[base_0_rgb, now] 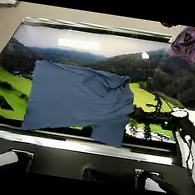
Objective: Fold the clothes and pants, and hang the long-sleeved shirts on hangers.
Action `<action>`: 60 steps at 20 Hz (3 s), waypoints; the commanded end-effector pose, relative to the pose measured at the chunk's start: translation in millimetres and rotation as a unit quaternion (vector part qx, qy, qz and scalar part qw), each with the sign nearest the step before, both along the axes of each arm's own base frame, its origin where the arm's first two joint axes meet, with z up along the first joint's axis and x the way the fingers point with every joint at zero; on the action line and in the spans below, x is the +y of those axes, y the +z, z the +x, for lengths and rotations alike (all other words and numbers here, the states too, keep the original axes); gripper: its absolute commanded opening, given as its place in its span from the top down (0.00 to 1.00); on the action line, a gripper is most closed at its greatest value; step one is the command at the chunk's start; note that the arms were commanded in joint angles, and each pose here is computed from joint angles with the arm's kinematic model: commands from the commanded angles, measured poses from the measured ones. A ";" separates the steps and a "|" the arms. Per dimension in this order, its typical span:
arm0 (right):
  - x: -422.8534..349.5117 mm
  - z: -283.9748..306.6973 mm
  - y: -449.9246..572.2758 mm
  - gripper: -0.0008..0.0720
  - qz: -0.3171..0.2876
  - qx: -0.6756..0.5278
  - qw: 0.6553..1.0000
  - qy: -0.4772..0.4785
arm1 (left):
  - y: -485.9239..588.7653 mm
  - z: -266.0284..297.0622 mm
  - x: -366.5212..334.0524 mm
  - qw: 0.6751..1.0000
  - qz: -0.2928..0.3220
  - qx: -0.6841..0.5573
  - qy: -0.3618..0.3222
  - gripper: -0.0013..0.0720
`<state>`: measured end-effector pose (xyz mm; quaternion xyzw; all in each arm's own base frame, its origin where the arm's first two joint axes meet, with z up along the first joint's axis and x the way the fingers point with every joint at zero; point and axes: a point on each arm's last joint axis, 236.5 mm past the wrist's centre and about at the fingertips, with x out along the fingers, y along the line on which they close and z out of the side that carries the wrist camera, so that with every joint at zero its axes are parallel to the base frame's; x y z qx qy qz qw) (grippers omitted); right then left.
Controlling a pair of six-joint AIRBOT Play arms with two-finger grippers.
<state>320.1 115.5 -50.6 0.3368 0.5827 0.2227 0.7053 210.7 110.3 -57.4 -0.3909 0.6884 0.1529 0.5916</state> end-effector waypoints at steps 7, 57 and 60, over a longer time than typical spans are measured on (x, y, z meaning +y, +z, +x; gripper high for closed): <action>0.8 0.1 19.8 0.96 -0.003 -0.024 1.000 0.000 | -43.4 -27.8 -54.3 0.996 -0.081 -0.022 -0.027 0.17; -62.6 -92.1 562.2 0.96 -0.260 -0.607 0.737 -0.148 | 534.8 38.2 -62.1 0.696 0.368 -0.615 -0.029 0.97; -63.0 -108.0 560.8 0.96 -0.250 -0.600 0.744 -0.156 | 517.5 21.6 -62.0 0.717 0.368 -0.591 -0.030 0.97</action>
